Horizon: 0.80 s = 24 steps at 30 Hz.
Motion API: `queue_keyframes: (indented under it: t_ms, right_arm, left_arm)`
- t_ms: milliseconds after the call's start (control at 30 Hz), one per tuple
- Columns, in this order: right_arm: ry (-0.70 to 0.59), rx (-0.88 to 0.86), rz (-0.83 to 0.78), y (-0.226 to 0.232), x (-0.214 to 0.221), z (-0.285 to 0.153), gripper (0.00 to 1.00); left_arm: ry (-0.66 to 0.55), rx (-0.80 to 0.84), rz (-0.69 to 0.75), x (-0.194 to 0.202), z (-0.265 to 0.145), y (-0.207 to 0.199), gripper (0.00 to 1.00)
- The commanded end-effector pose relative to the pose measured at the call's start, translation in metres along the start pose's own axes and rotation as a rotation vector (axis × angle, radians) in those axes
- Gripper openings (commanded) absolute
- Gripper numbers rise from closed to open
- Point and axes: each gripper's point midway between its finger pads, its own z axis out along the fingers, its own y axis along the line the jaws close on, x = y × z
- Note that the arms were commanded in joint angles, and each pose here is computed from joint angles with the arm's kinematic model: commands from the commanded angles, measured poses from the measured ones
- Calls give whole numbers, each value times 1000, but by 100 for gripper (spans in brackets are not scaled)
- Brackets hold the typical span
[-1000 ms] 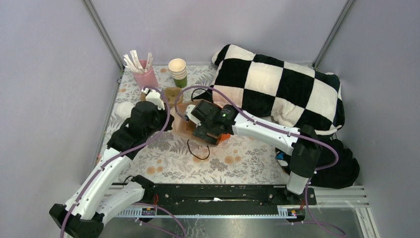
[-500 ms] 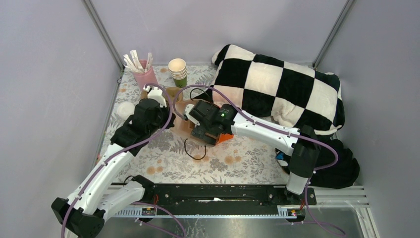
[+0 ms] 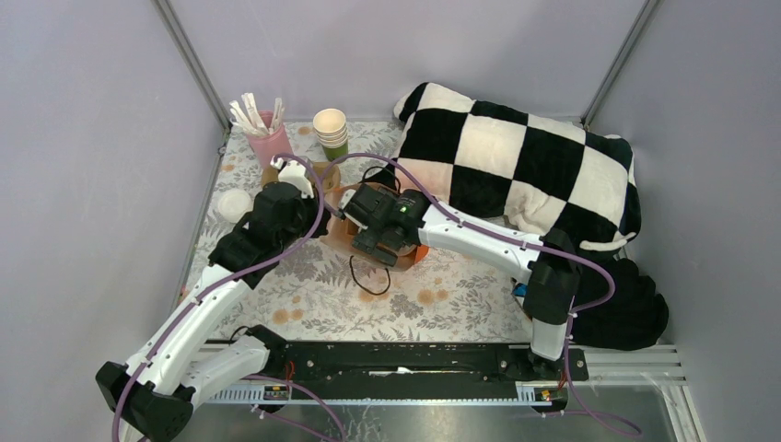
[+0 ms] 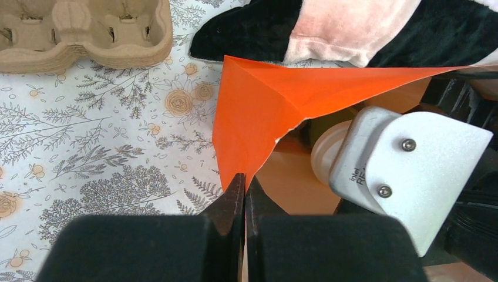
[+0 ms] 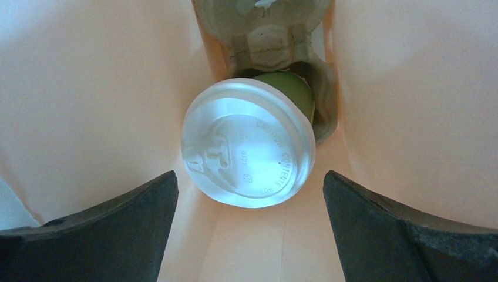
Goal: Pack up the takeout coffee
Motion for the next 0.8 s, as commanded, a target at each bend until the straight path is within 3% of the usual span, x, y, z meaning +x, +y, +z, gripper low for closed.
queue_keyframes:
  t_ms: [0,433,767]
  right_arm:
    - [-72,-24,42,-2,-11,-26,100]
    - [-207,-197,37,19,-15,-62,100]
    - [-436,-320,109,23,-62,-125,100]
  left_arm:
    - [-78,11,2,-27,-4,-7,0]
    - [-73,-83,-18,-29,-9,8,0]
    - [-34,-133,-49,-38,-18,9,0]
